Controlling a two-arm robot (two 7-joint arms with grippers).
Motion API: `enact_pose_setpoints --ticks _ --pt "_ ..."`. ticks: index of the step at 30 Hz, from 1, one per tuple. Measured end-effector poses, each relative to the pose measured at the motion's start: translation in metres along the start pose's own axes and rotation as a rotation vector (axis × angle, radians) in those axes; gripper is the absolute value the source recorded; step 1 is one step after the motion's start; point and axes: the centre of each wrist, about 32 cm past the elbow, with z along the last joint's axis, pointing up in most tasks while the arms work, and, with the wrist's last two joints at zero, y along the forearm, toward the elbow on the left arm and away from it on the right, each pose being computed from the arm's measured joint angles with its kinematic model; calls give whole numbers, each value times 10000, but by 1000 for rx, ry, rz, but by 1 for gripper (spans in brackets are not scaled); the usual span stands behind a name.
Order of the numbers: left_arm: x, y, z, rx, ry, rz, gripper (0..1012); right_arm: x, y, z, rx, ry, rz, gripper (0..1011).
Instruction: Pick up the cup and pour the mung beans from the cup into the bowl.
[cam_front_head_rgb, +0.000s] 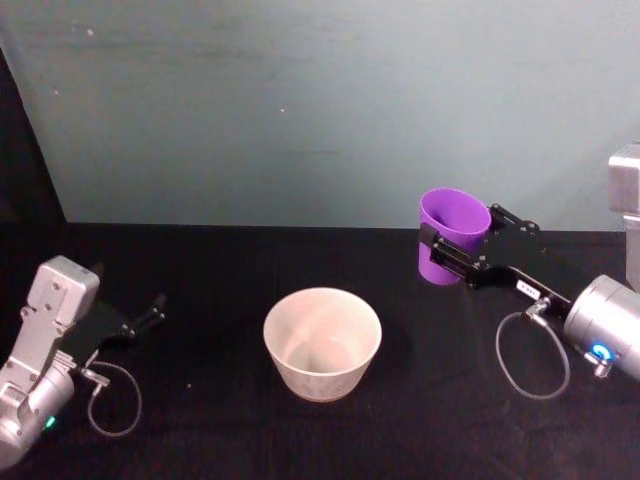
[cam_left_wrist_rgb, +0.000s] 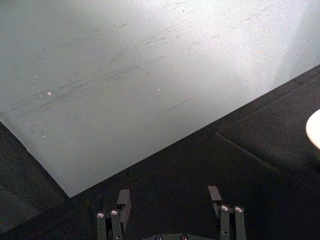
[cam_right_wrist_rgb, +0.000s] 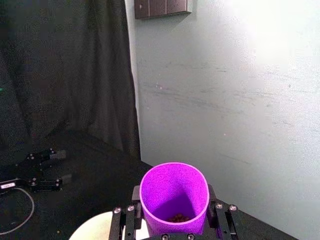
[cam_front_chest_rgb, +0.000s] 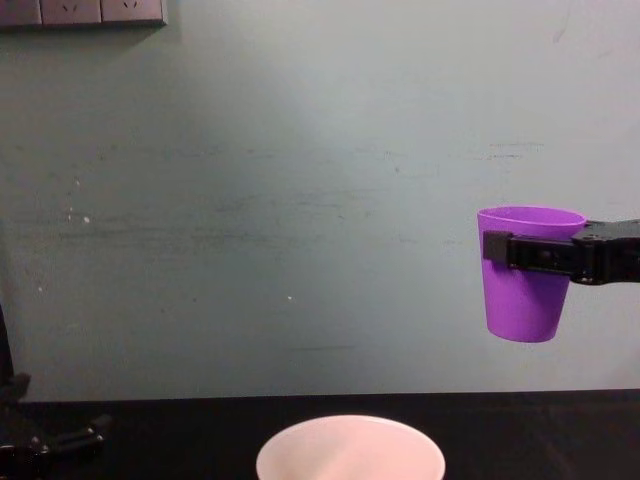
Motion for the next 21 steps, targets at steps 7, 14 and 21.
enact_pose_setpoints --ticks 7,14,21 --pt "0 0 0 0 0 0 1000 0 1 -2 0 0 0 722" --pt "0 0 0 0 0 0 1000 0 1 -4 0 0 0 722" --pt "0 0 0 0 0 0 1000 0 1 -4 0 0 0 722"
